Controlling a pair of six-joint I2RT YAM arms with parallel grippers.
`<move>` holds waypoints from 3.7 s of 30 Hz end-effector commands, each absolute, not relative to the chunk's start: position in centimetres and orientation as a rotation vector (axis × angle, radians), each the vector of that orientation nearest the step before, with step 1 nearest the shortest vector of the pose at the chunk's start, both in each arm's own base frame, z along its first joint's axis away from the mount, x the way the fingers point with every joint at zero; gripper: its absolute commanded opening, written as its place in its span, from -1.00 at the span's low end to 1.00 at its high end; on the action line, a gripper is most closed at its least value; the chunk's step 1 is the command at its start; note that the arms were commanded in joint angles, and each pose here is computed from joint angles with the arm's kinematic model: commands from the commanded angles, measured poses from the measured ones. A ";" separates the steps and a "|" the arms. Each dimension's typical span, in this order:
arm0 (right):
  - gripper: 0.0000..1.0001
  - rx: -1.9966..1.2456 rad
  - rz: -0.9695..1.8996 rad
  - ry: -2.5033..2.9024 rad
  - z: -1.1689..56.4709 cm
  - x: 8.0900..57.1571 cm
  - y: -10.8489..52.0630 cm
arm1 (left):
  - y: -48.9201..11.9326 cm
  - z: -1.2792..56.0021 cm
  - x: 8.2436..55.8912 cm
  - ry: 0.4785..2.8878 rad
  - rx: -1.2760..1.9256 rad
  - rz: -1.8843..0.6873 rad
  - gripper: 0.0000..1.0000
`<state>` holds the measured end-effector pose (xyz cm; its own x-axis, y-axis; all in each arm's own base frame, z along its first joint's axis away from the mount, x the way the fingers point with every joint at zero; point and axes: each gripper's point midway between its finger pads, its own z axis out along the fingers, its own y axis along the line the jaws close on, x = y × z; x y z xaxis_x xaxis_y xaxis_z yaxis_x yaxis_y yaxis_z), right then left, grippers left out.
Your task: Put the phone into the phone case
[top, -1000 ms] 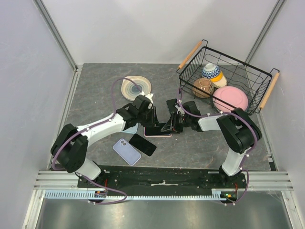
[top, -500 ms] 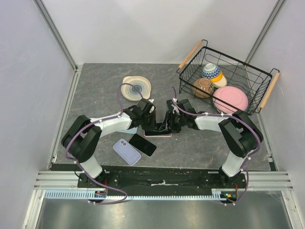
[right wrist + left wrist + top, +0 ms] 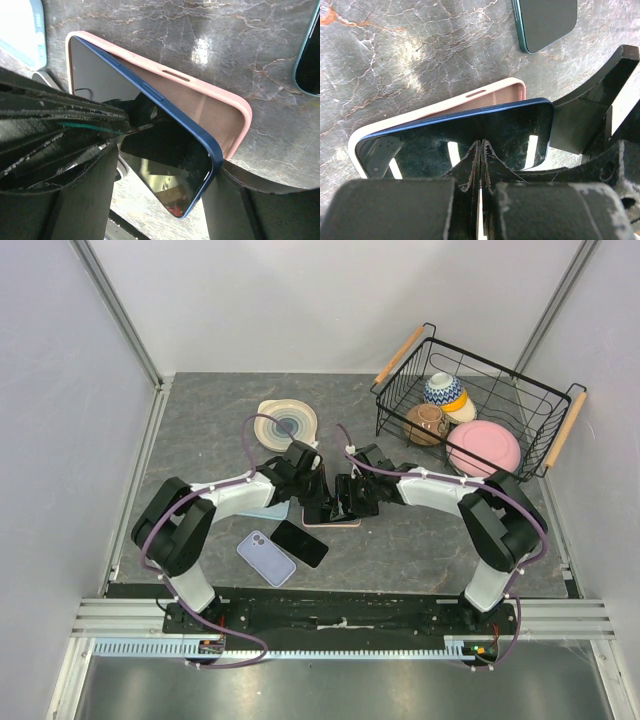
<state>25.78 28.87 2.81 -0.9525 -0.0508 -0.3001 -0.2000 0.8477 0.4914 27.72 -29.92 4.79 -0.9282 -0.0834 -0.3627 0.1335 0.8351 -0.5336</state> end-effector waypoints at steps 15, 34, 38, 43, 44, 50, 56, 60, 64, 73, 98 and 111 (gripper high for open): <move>0.50 -0.413 0.286 2.902 2.0 23.0 22.9 | -26.9 -1.9 24.3 2.843 -0.063 -0.669 -0.96; 0.43 -0.230 0.871 2.759 7.4 25.8 24.4 | -26.8 -2.1 24.1 2.854 -0.034 -0.666 -0.96; 0.34 -0.207 0.943 2.813 5.1 24.8 24.9 | -26.8 -2.1 24.0 2.856 -0.032 -0.667 -0.96; -0.16 -0.169 0.964 2.803 3.5 25.4 25.4 | -26.9 -2.1 23.9 2.853 -0.024 -0.687 -0.96; -0.18 -0.149 0.950 2.818 2.8 25.5 25.3 | -26.9 -2.1 23.9 2.854 -0.024 -0.688 -0.96; -0.32 -0.123 0.926 2.837 1.5 26.0 25.2 | -27.0 -2.0 23.7 2.852 -0.013 -0.696 -0.96; -0.37 -0.108 0.842 2.868 -0.1 26.0 24.4 | -27.1 -2.2 23.7 2.859 -0.006 -0.696 -0.96; -0.45 -0.089 0.770 2.888 -1.2 26.2 23.7 | -27.1 -2.2 23.7 2.863 0.013 -0.696 -0.96; -0.59 -0.084 0.679 2.926 -2.7 25.9 22.8 | -27.0 -2.4 23.9 2.871 0.030 -0.644 -0.96; -0.81 -0.205 0.418 2.969 -4.9 25.0 22.1 | -27.0 -1.8 24.7 2.868 0.089 -0.512 -0.96; -0.53 -0.196 0.757 2.776 2.8 28.1 24.9 | -30.9 6.9 25.4 2.545 0.251 -0.670 -0.85; -0.31 -0.051 0.884 2.779 0.7 30.9 24.4 | -31.0 7.1 25.4 2.533 0.195 -0.756 -0.47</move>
<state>27.13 24.40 1.79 -0.9922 -0.0198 -0.1230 -0.0882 0.8086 0.5817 24.53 -30.23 6.63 -0.8809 0.0280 -0.4725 0.2649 0.8565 -0.4431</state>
